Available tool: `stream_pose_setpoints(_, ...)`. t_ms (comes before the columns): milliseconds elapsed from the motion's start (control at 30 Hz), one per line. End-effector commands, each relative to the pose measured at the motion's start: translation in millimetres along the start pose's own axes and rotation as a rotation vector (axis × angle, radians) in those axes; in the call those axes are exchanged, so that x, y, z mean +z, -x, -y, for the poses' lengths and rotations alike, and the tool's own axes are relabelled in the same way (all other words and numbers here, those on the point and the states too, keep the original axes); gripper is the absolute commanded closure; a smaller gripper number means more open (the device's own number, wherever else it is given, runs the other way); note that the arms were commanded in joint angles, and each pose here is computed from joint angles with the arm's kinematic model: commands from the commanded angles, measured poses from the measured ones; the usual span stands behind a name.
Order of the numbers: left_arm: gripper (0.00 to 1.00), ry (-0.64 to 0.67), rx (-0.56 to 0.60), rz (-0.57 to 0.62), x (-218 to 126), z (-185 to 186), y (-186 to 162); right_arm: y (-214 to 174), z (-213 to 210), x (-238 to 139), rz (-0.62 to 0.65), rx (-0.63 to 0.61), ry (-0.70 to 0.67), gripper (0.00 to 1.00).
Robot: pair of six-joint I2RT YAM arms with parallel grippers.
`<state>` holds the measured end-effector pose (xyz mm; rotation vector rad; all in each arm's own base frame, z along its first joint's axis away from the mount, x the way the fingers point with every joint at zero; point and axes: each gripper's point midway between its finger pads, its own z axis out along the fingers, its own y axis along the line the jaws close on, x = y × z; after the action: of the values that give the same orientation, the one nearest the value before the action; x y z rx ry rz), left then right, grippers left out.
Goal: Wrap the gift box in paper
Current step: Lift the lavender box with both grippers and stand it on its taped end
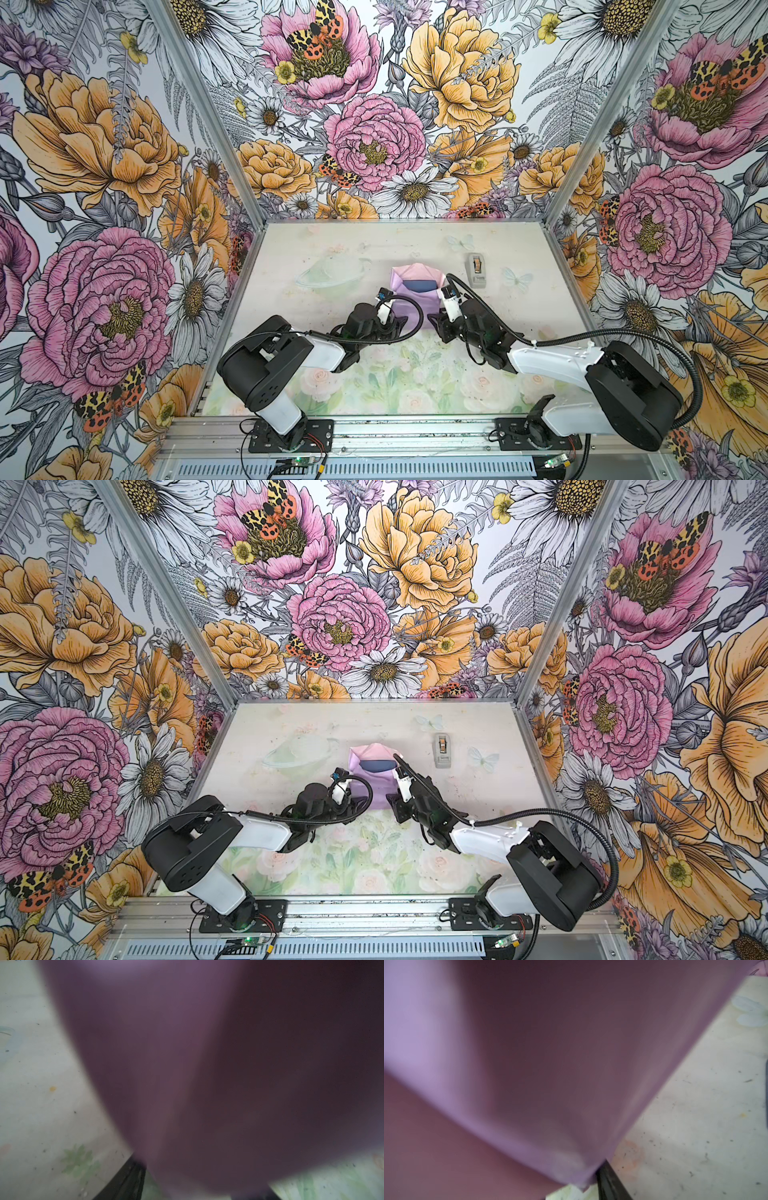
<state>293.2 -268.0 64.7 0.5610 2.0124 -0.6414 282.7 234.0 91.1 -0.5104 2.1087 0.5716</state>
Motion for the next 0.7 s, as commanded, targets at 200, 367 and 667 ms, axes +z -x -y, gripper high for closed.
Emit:
stream_pose_setpoints(200, 0.15, -0.044, -0.104, 0.112, -27.1, 8.2, 43.8, 40.0, -5.7, -46.5, 0.202, 0.071, 0.034, 0.48)
stream_pose_setpoints(367, 0.12, -0.086, -0.137, 0.124, -32.1, 12.8, 67.7, 62.2, -6.1, -55.6, 0.227, 0.123, 0.080, 0.41)
stream_pose_setpoints(667, 0.12, -0.129, -0.239, 0.173, -32.5, 3.9, 101.0, 96.6, -15.7, -35.8, 0.215, 0.151, 0.178, 0.39)
